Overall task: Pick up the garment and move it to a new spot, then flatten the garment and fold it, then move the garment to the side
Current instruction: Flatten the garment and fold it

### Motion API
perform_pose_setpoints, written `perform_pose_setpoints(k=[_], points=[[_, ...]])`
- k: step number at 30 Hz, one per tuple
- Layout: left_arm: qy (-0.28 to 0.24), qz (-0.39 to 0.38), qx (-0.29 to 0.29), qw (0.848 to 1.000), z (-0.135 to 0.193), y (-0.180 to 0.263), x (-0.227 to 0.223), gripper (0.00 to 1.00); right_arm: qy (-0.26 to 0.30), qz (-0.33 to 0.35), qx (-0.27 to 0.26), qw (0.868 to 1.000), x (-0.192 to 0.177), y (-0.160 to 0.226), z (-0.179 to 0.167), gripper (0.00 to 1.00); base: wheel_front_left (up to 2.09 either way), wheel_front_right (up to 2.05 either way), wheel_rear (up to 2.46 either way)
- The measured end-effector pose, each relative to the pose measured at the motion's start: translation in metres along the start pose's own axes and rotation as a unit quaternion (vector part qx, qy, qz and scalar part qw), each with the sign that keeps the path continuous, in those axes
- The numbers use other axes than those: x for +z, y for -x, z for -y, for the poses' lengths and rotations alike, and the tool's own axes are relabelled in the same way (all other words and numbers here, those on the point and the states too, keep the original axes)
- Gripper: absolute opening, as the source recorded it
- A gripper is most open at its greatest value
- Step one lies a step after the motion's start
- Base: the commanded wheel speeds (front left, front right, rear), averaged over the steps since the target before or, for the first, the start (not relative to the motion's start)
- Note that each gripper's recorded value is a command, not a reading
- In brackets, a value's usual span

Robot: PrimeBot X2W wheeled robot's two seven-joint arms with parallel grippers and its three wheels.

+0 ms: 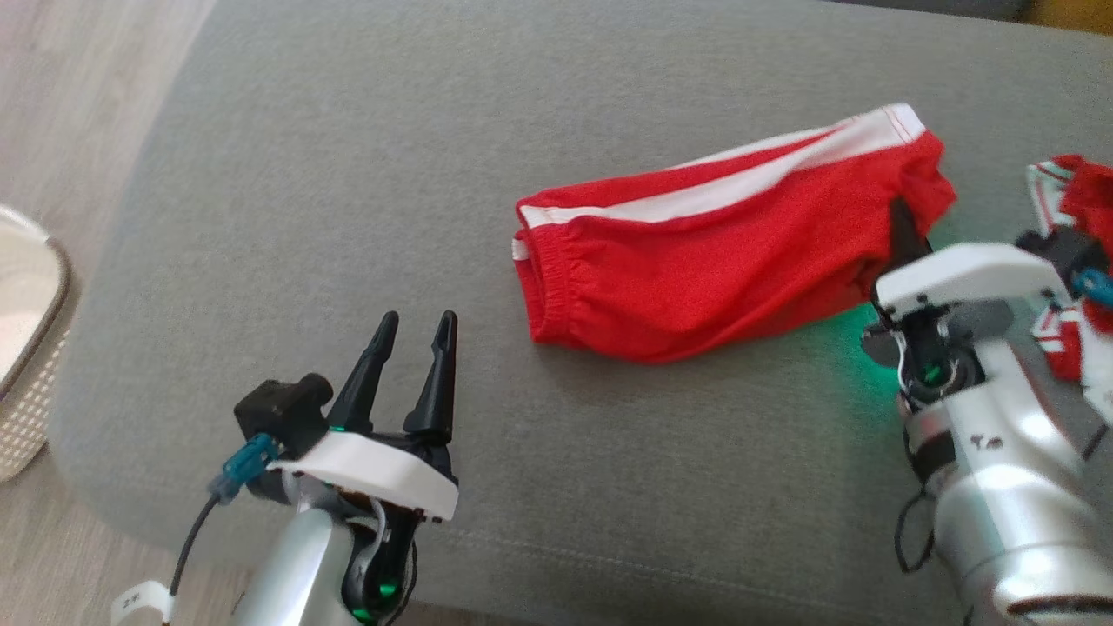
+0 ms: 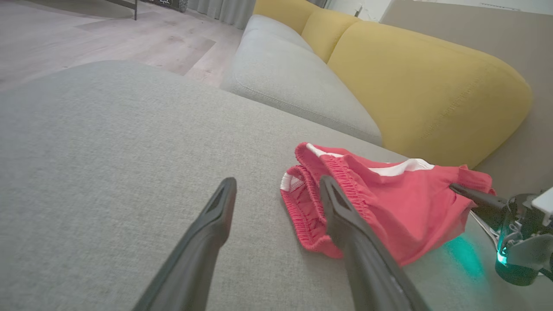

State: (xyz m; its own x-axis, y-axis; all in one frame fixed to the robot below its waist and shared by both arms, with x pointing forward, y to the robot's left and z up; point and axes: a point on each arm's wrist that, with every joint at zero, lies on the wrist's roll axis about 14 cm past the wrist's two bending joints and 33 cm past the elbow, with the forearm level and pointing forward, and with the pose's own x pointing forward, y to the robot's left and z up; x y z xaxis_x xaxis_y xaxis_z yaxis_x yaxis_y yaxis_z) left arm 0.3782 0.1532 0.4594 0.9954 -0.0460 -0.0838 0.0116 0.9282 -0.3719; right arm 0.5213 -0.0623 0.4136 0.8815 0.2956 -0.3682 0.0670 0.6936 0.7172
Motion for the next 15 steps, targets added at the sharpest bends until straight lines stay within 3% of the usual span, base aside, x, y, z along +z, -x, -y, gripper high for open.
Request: perform_pose_setpoints(k=[11, 15], points=[[0.000, 0.000, -0.048, 0.999, 0.032, -0.002, -0.002, 1.00, -0.021, 0.101, -0.097, 0.990, 0.014, 0.067, 0.080, 0.00, 0.00, 0.00, 0.00], [0.000, 0.001, -0.056, 0.998, 0.037, -0.003, -0.001, 1.00, -0.013, 0.108, -0.096, 0.989, 0.013, 0.073, 0.081, 0.00, 0.00, 0.00, 0.00]])
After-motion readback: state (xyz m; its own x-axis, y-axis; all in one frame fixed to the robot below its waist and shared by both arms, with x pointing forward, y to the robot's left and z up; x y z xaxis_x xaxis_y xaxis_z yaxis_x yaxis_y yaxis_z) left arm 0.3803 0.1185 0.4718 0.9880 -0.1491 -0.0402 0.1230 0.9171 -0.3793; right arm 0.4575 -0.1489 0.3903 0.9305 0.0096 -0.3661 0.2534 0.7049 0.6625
